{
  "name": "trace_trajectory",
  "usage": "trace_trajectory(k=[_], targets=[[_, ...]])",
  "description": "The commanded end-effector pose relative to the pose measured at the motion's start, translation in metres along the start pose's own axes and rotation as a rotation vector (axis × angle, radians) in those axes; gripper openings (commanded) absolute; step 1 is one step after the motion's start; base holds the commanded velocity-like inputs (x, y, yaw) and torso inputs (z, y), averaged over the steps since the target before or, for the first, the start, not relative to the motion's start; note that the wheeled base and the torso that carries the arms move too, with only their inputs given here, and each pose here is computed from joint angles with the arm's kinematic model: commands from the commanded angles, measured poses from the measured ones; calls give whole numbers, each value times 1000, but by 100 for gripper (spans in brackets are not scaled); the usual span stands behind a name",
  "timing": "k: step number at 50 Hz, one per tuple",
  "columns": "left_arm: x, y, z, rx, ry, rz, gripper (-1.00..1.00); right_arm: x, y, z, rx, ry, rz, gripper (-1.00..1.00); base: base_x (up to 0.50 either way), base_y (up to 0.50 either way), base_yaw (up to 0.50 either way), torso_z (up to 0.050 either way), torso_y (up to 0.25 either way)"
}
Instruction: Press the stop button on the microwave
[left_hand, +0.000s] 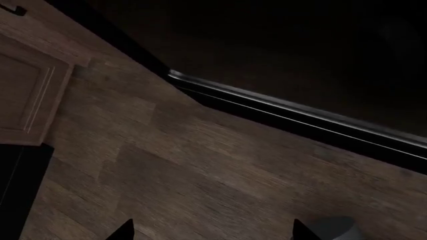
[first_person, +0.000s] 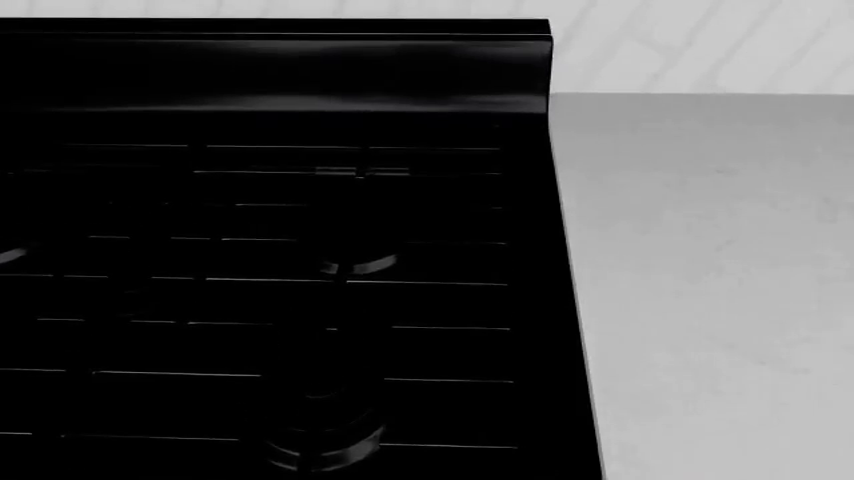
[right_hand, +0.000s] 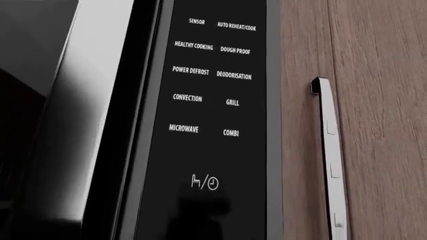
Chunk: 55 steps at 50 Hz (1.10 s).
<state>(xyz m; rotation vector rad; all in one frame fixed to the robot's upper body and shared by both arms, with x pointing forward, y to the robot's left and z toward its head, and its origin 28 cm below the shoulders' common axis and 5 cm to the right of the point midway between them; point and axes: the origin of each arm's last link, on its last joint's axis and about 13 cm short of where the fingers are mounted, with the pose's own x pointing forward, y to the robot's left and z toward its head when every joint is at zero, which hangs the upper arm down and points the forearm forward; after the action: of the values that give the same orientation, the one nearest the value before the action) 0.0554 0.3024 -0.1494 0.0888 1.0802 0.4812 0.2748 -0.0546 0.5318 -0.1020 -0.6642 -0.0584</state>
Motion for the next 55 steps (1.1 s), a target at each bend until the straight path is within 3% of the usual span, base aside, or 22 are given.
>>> trace_trajectory(k=[1, 34, 55], targets=[[0, 0, 0, 0, 0, 0, 100, -6, 2, -11, -1, 23, 11, -100, 0, 0, 0, 0, 0], [0, 0, 0, 0, 0, 0, 100, -33, 9, -27, -14, 68, 62, -100, 0, 0, 0, 0, 0], [0, 0, 0, 0, 0, 0, 100, -34, 10, -36, -29, 87, 58, -100, 0, 0, 0, 0, 0]])
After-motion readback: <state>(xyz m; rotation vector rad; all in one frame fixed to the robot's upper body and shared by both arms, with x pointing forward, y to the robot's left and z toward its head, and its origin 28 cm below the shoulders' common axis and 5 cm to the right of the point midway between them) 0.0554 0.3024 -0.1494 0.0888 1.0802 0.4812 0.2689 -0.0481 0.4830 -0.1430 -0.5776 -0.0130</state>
